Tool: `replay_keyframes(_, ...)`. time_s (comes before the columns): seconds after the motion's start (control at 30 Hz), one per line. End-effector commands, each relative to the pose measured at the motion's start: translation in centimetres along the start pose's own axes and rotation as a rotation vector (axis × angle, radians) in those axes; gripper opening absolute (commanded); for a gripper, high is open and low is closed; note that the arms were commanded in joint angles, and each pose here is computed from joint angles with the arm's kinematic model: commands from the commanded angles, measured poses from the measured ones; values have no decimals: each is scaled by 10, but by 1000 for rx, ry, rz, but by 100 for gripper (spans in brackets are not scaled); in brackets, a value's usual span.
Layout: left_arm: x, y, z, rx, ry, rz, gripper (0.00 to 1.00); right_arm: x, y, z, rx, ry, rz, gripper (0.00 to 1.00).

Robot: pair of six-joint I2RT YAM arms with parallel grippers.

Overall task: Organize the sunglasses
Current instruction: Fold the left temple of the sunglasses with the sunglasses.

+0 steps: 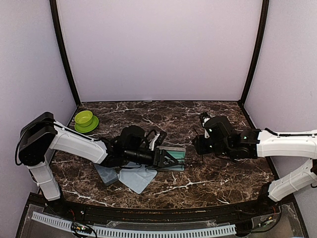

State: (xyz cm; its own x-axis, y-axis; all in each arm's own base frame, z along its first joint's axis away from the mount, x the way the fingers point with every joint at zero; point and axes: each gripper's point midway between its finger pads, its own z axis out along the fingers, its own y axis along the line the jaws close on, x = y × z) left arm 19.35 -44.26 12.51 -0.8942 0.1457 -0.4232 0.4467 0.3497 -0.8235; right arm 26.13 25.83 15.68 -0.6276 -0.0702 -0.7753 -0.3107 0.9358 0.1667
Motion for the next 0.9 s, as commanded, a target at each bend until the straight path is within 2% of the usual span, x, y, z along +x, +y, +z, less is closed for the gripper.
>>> replay_keyframes(0.0,-17,-16,-6,28,-40,44,27,-9,21,-4,-96,-26,-3,36)
replay_keyframes(0.47,-17,-11,-9,19,-50,39,25,13,60,-1,-267,33,-51,37)
replay_keyframes(0.87,-18,-9,-14,2,-59,61,23,30,76,-12,-405,79,-50,44)
